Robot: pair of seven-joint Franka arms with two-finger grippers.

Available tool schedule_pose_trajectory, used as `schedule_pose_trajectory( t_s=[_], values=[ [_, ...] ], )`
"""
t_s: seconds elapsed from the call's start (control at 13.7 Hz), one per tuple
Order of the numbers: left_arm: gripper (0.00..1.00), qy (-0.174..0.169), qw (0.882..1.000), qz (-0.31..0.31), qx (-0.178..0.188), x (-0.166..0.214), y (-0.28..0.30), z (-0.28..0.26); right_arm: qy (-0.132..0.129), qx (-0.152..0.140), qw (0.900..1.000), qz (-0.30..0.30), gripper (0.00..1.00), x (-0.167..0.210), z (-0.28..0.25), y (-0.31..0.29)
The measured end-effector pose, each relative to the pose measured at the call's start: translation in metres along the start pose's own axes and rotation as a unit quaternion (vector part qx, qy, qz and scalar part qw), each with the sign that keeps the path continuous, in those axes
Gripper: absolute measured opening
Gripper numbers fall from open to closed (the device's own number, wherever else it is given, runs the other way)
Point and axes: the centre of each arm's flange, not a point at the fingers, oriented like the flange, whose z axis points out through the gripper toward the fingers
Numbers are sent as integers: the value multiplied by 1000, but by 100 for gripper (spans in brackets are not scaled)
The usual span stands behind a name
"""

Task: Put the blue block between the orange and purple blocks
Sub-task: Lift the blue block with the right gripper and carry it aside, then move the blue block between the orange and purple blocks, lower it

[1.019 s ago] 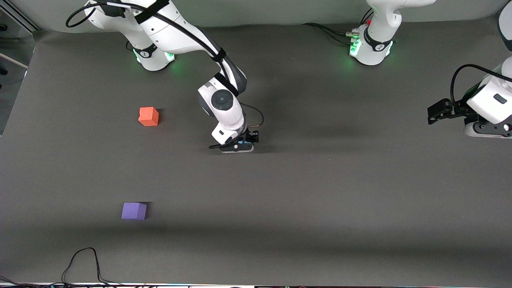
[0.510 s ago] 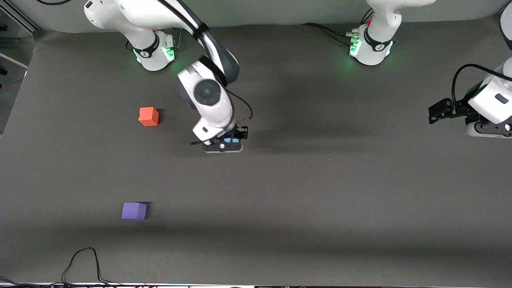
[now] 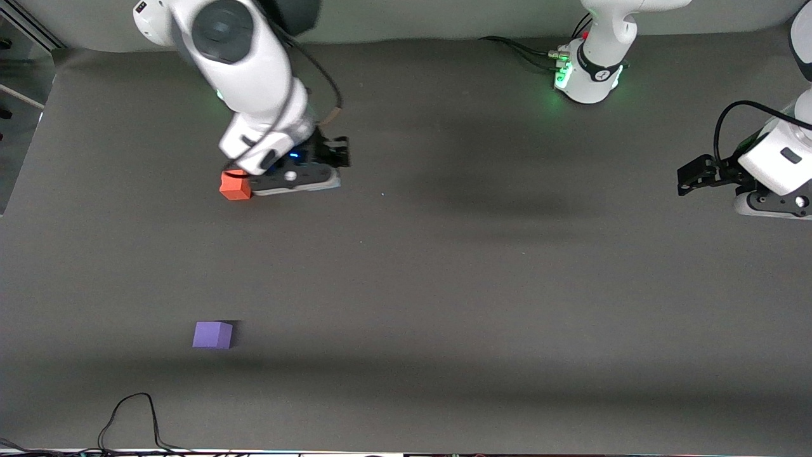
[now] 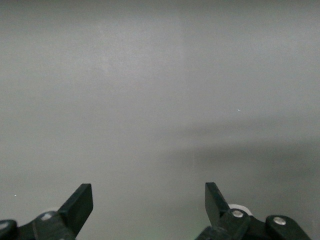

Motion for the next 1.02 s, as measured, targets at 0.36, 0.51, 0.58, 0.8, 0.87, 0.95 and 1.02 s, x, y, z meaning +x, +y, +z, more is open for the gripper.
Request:
schedule_pose_trajectory(
  t_s=[0.36, 0.51, 0.58, 0.8, 0.87, 0.95, 1.02],
  values=[
    [100, -1, 1000, 0, 0, 0, 0, 1, -7, 11, 1000, -9, 56, 8, -46, 173],
    [100, -1, 1000, 0, 0, 0, 0, 1, -5, 19, 1000, -7, 56, 6, -55, 239],
    [100, -1, 1000, 0, 0, 1, 0, 1, -3, 21, 1000, -10, 56, 4, -57, 262],
    [100, -1, 1000, 0, -1, 1, 0, 1, -2, 22, 1000, -14, 53, 2, -57, 302],
    [100, -1, 1000, 0, -1, 1, 0, 2, -3, 23, 1000, -8, 53, 1, -56, 314],
    [100, -2, 1000, 0, -1, 1, 0, 2, -5, 25, 1000, -10, 53, 0, -53, 323],
    [100, -2, 1000, 0, -1, 1, 0, 2, -7, 27, 1000, -12, 53, 0, -51, 330]
  ],
)
